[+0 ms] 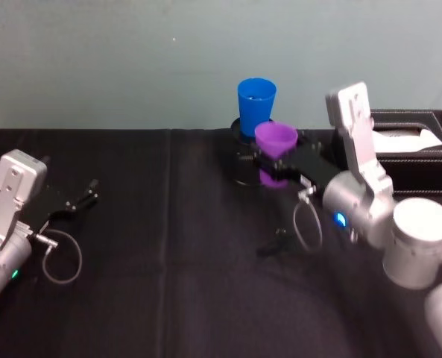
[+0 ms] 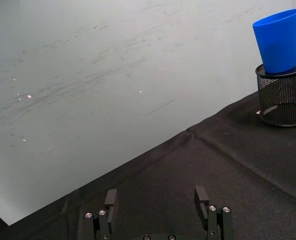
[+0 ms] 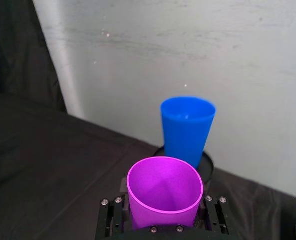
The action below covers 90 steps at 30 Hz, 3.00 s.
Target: Pick up one cup with a gripper and tap it against the other cup.
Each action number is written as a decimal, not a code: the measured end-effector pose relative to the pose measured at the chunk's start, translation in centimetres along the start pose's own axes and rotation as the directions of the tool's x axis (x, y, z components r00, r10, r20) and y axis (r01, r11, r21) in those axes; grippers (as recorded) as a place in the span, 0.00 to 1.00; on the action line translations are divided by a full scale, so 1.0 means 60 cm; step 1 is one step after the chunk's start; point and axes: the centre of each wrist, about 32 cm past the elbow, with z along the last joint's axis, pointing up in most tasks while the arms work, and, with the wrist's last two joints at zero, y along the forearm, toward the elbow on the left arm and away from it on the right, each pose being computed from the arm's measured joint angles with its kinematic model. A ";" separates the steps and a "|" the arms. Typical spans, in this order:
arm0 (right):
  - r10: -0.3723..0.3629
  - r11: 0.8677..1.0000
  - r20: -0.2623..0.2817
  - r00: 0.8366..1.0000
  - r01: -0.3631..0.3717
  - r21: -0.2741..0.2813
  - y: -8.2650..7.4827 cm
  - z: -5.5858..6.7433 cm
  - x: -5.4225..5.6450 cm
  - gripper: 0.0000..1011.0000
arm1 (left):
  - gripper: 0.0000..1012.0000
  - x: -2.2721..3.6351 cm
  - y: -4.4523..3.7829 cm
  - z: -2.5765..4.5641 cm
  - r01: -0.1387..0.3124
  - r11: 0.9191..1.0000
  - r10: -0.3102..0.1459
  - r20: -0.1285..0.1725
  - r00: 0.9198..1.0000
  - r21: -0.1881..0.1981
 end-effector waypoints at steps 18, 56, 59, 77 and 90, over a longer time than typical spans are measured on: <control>0.098 0.995 0.039 0.994 -0.098 -0.022 -0.051 -0.088 -0.047 0.73 | 0.99 0.0000 0.000 0.000 0.000 1.000 0.000 0.000 1.000 0.000; -0.232 0.972 0.003 0.973 0.232 -0.026 -0.093 -0.019 -0.017 0.99 | 0.99 0.0000 0.000 0.000 0.000 1.000 0.000 0.000 1.000 0.000; -0.297 0.953 0.025 0.955 0.298 -0.061 -0.090 -0.025 -0.019 0.99 | 0.99 0.0000 0.000 0.000 0.000 1.000 0.000 0.000 1.000 0.000; -0.336 0.936 0.085 0.938 0.342 -0.076 -0.071 -0.045 -0.025 0.99 | 0.99 0.0000 0.000 0.000 0.000 1.000 0.000 0.000 1.000 0.000; -0.338 0.936 0.080 0.938 0.344 -0.077 -0.072 -0.044 -0.025 0.99 | 0.99 0.0000 0.000 0.000 0.000 1.000 0.000 0.000 1.000 0.000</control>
